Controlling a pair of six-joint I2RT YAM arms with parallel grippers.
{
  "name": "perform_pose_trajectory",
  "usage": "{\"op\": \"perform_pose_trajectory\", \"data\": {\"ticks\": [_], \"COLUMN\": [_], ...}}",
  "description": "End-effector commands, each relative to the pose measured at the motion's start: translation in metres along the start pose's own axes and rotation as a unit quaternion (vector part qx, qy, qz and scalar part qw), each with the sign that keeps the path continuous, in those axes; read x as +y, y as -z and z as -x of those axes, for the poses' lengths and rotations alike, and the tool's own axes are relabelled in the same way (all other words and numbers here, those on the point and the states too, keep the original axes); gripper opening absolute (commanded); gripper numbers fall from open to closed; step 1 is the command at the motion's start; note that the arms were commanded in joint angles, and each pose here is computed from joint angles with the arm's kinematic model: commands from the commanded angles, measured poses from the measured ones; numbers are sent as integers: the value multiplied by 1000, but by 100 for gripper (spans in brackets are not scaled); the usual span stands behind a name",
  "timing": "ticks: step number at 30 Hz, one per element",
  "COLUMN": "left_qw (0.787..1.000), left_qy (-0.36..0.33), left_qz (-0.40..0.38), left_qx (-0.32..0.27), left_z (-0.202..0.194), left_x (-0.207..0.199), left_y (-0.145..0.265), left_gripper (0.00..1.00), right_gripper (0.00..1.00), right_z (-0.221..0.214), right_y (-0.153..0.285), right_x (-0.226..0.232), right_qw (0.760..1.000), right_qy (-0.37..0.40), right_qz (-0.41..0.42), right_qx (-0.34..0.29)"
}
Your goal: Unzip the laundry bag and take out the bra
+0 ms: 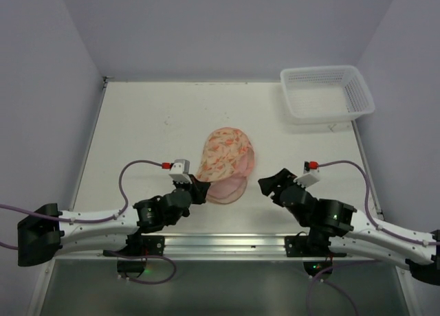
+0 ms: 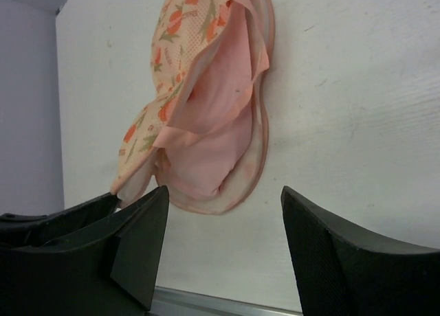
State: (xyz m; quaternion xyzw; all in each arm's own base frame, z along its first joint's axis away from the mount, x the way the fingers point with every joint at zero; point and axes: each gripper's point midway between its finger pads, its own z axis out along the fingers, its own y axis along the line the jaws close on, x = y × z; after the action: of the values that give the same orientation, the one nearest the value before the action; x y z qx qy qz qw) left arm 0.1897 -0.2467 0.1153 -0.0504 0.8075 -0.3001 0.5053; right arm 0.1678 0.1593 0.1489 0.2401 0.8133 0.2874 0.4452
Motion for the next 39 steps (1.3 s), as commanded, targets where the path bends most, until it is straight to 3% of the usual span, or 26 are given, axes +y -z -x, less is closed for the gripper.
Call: {"op": "perform_pose_trajectory", "data": {"ticks": [1, 4, 5, 7, 15, 32, 35, 39], "left_qw": [999, 999, 999, 999, 998, 998, 998, 997], "left_qy": [37, 38, 39, 40, 33, 17, 17, 12], "left_qz": [-15, -25, -27, -31, -46, -64, -67, -77], "left_qx": [-16, -14, -13, -12, -11, -8, -5, 0], "left_z": [9, 8, 6, 5, 4, 1, -2, -3], "left_x": [-10, -12, -12, -12, -12, -10, -9, -13], "left_y": [-1, 0, 0, 0, 3, 9, 9, 11], "left_gripper": [0, 0, 0, 0, 0, 0, 0, 0], "right_gripper": [69, 68, 67, 65, 63, 58, 49, 0], "right_z": [12, 15, 3, 13, 4, -28, -29, -22], "right_y": [-1, -22, -22, -37, -83, -139, -146, -153], "right_x": [55, 69, 78, 84, 97, 97, 98, 99], "right_qw": [998, 996, 992, 990, 994, 991, 992, 993], "right_qy": [-27, -40, -38, -56, -17, -55, -56, -47], "right_qz": [54, 76, 107, 119, 65, 22, 16, 17], "right_qx": [1, 16, 59, 49, 81, 116, 115, 107]}}
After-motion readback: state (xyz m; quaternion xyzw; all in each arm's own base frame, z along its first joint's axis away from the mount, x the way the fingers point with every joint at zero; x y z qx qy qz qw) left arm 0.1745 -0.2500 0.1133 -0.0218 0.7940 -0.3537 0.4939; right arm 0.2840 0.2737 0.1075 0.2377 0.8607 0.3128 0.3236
